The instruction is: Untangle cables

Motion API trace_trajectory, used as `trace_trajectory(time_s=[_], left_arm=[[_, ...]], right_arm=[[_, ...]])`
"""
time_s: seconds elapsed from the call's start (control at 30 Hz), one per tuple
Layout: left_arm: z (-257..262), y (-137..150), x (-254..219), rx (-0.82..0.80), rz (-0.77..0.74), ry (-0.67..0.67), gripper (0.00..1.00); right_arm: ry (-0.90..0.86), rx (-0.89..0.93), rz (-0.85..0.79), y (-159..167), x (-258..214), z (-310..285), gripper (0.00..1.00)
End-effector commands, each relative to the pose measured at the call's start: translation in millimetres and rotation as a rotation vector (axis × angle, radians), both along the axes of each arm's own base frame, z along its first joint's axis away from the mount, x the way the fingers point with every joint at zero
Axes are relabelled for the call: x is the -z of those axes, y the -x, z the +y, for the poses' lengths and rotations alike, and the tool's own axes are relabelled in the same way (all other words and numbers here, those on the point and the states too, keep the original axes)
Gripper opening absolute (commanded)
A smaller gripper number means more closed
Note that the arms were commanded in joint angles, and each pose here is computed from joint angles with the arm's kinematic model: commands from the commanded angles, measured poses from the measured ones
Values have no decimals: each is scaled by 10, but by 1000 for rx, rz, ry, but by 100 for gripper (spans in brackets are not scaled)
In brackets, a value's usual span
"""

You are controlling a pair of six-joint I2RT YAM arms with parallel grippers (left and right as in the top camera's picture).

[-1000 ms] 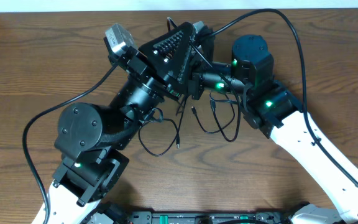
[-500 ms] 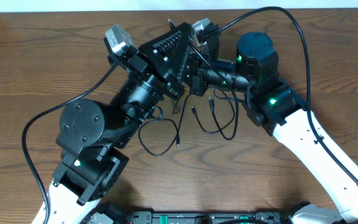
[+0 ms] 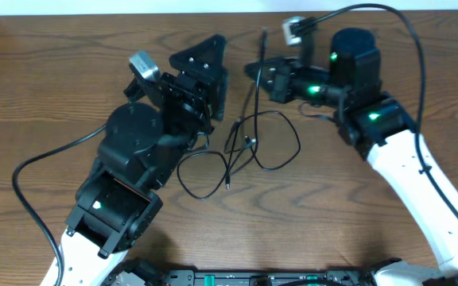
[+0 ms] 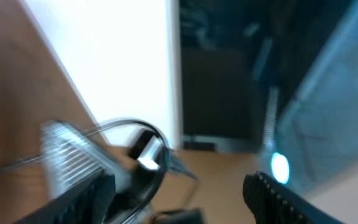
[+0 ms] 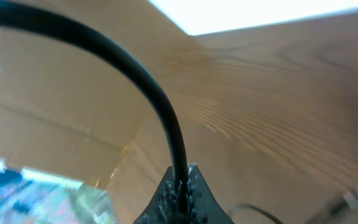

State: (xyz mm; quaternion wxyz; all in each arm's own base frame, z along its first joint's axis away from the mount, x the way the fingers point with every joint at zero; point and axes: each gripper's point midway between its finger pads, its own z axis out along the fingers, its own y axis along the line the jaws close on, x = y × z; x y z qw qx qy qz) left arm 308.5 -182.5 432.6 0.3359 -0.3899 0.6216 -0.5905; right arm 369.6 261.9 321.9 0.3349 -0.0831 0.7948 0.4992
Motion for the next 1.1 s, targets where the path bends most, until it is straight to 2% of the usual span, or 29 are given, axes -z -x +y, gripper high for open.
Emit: trace_trajectory(time_s=[0.0,0.13,0.27,0.47,0.6,0.7,0.87,1.07], left_arm=[[93,-7,159,-26,2,-154,72],[119,49,444,12,32,-351,73],[203,182,867,68,135,-546,72],[325,375,1445,121,360,-681,72],[351,427,1670,144,449,-733,72],[385,477,1813,157,512,-768,72],[467,606,2040,183,624,-831,72],[489,644,2188,199,693,-868,72]], right_arm=[[51,89,1,-160,93,-275,1],[91,155,-25,-271,105,-535,1],[54,282,-146,-353,-335,-947,1],[-58,654,-298,-379,-1111,-1814,1],[-49,897,-379,-361,-1351,-2416,1],[23,1070,-402,-359,-1343,-2833,1],[347,1389,-315,-204,-961,-3663,1],[650,1806,-146,309,-658,-4698,1]])
